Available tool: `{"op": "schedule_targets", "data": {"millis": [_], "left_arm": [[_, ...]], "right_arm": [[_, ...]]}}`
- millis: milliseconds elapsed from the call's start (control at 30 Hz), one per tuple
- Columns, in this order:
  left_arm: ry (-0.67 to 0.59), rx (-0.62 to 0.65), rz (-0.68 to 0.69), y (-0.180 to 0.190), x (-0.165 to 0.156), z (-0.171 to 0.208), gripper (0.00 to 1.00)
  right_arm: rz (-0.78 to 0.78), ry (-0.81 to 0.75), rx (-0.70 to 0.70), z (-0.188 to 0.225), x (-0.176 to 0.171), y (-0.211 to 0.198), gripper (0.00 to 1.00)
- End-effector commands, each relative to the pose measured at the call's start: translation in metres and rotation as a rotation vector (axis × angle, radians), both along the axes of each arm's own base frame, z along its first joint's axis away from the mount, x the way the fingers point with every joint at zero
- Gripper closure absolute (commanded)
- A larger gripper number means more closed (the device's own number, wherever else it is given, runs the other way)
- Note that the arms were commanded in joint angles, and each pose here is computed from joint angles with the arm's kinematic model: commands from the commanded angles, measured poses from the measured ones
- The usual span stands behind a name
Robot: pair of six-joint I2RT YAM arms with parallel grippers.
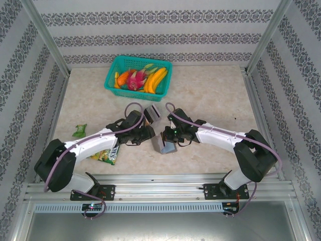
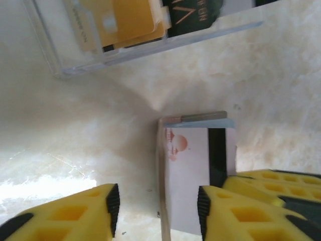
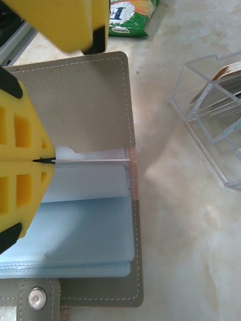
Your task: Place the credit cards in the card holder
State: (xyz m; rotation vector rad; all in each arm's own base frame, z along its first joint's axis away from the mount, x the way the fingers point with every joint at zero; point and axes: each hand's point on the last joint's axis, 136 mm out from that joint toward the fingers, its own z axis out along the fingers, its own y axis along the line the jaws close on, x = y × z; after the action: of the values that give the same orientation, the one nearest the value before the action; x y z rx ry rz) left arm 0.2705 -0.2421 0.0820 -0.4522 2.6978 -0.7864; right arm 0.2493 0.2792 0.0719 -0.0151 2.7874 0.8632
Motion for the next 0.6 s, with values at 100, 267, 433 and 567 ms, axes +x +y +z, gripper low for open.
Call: {"op": "schedule_targets", "data": {"millis": [100, 267, 433, 567], "left_arm": [[0.023, 0.033, -0.020, -0.005, 0.005, -0.013, 0.80], [0.037, 0.055, -0.019, 0.000, 0.002, -0.023, 0.98], [0.020, 0.043, -0.039, -0.005, 0.004, -0.020, 1.00], [0.000, 0.023, -0.053, -0.010, 0.008, -0.011, 1.00]], "right_arm": [[-0.010, -0.021, -0.008, 0.010, 0.007, -0.004, 1.00], [-0.020, -0.081, -0.011, 0.035, 0.011, -0.015, 1.00], [-0.045, -0.143, -0.037, 0.058, 0.015, -0.035, 1.00], [-0.052, -0.154, -0.068, 0.062, 0.014, -0.048, 1.00]]}}
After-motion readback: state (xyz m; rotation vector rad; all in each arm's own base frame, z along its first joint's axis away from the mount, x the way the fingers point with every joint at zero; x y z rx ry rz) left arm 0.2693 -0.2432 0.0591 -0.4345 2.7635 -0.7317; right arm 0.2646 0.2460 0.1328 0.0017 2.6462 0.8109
